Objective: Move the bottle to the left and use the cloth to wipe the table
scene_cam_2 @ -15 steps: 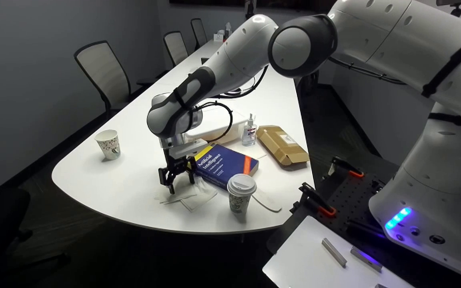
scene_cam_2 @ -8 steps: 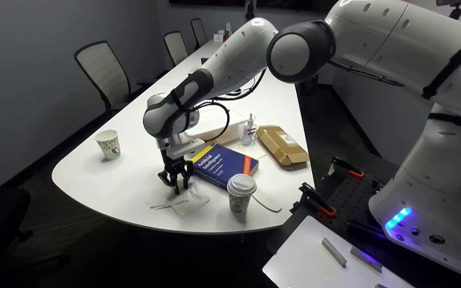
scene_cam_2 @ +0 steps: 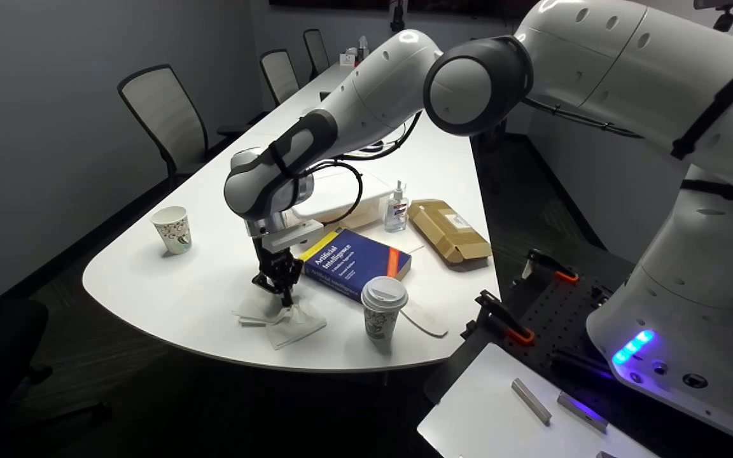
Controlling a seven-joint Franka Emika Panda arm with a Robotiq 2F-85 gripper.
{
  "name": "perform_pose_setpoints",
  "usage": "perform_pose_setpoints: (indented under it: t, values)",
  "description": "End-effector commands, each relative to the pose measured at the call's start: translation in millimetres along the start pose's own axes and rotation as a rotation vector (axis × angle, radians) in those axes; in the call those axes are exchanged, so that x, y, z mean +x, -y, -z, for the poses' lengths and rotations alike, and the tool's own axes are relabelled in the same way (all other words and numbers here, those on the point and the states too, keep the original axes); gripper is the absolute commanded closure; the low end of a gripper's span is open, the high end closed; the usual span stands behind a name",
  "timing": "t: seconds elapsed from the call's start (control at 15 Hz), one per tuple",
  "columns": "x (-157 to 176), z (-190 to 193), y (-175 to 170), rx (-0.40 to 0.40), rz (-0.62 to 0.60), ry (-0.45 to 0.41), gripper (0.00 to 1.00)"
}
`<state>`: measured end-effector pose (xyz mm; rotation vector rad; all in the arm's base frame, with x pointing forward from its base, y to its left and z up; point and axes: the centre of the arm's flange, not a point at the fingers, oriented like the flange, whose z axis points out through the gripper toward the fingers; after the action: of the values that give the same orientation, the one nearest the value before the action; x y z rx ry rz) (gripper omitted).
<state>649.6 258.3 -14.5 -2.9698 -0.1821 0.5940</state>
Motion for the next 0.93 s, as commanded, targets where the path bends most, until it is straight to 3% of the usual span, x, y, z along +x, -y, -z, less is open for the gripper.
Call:
perform_pose_setpoints:
  t: [0.0, 0.6, 0.87]
  values:
    - [5, 8, 2, -0.013, 0.008, -0.003, 0.99]
    - [-20, 90, 5, 0.008, -0.01, -0.061, 0.99]
    - [-48, 112, -2, -0.01, -0.152, -0.084, 0.99]
